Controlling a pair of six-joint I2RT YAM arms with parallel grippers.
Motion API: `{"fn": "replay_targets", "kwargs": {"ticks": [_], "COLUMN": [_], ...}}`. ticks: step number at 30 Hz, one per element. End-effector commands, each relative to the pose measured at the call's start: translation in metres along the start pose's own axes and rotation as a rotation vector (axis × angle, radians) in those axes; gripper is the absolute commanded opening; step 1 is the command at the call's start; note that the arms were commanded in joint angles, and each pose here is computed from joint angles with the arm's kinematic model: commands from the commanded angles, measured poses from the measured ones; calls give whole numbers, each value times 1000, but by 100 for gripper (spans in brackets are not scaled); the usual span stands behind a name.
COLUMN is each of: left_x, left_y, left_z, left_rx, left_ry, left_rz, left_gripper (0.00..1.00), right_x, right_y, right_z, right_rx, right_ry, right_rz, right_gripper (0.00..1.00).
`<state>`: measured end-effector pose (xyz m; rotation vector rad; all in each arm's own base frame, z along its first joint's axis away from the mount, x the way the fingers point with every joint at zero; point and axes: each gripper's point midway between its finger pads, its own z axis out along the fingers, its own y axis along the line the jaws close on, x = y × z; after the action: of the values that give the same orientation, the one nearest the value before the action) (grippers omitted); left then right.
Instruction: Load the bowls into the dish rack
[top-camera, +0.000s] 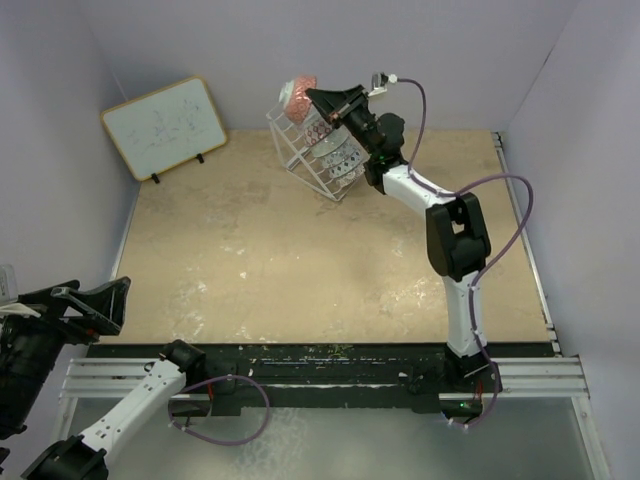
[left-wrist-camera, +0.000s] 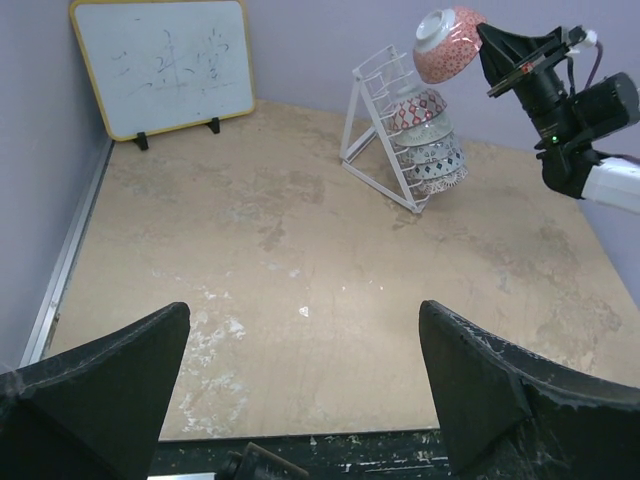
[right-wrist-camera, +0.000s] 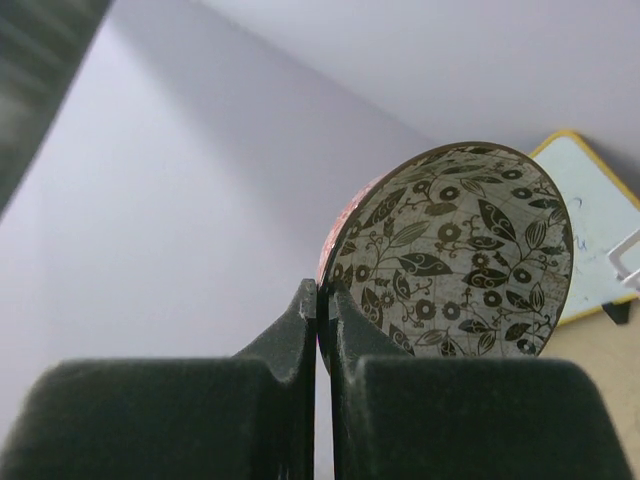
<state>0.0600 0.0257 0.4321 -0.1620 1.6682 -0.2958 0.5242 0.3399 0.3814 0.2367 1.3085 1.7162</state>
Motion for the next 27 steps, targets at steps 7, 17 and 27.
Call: {"fn": "replay_targets", "kwargs": {"ticks": [7,17,27], "left_x": [-3,1,-1], "left_y": [6,13,16], "left_z": [2,0,-3], "left_rx": [-19,-20,-22], "left_ry": [6,9,10], "left_rz": [15,-2,-1], "left_gripper": [99,99,99], "right_x": [-79,-82,-84], "right_y": [40,7,-15], "right_z": [-5,-19,-27], "right_rx": [-285,-291,-280], "right_ry": [-426,-497,-554], "right_rz": [161,228,267], "right_gripper": [0,0,0]}}
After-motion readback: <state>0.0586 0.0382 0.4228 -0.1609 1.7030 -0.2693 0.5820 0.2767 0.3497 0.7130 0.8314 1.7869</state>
